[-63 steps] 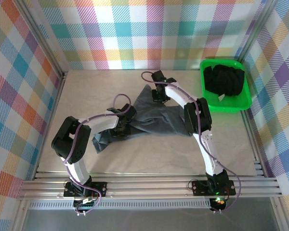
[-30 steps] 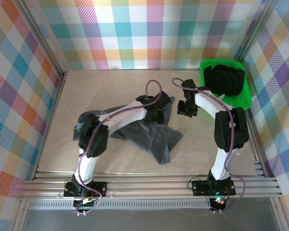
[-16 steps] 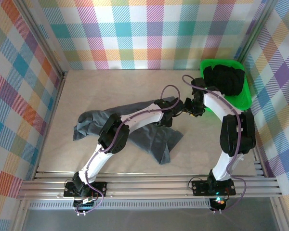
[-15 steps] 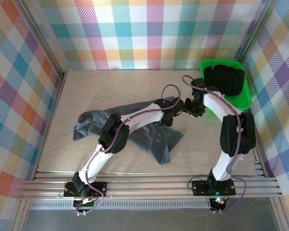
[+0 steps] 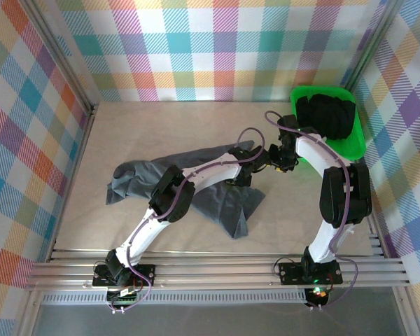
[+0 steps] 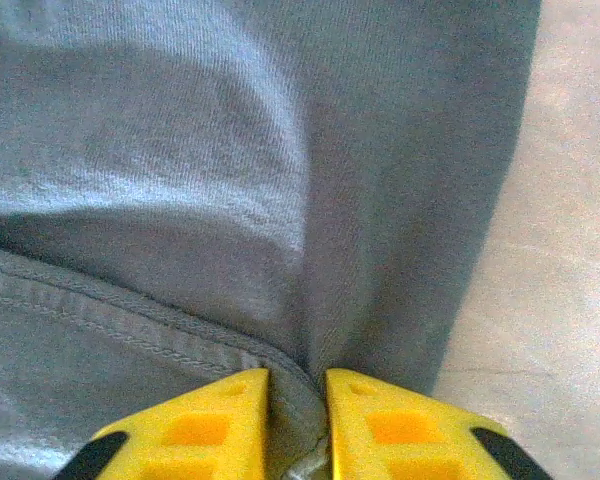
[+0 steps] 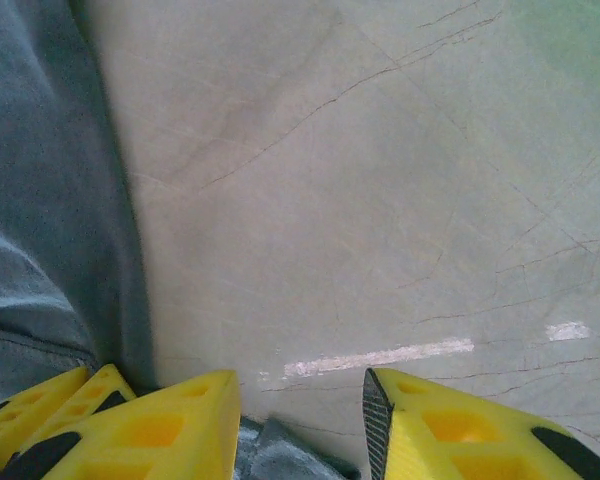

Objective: Fold and stack the t-shirts

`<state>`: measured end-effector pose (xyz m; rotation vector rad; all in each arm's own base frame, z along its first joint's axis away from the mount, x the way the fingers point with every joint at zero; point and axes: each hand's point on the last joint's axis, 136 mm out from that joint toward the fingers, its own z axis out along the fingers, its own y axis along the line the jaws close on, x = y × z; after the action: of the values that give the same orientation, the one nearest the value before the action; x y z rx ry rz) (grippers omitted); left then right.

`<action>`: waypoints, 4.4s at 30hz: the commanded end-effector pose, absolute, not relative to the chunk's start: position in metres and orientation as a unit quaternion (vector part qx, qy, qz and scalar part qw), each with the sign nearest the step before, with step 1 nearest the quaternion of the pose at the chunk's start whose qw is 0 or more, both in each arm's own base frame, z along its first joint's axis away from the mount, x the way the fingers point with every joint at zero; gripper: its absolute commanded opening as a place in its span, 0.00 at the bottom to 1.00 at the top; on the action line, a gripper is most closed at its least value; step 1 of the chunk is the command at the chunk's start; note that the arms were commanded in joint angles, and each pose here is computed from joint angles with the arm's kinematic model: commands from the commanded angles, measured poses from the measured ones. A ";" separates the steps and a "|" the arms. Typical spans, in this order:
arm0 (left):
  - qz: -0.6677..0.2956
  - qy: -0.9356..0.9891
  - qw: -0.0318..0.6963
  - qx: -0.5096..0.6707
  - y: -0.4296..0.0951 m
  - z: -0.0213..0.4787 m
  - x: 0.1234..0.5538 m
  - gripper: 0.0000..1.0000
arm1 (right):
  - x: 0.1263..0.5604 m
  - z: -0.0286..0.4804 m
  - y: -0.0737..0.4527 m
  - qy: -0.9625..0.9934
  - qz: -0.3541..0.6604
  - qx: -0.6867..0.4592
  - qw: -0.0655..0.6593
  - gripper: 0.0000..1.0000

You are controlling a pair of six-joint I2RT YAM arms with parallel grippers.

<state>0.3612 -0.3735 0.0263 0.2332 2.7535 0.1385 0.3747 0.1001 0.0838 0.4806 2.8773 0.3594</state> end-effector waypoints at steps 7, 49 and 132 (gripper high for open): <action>0.016 0.978 0.199 0.054 -0.362 0.064 0.352 0.15 | 0.393 0.076 0.117 0.973 0.142 0.155 0.098 0.39; -0.260 0.804 0.437 -0.308 -0.154 0.329 0.384 0.00 | 0.441 0.262 0.102 0.905 0.204 0.194 0.318 0.00; 0.023 0.892 0.129 -0.432 0.028 0.100 0.296 0.51 | 0.220 0.053 0.142 0.934 0.147 0.324 -0.032 0.51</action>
<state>0.2987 0.0325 0.0914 -1.2838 2.5894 0.1022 0.2288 0.1348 0.0532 0.8755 3.0035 0.4138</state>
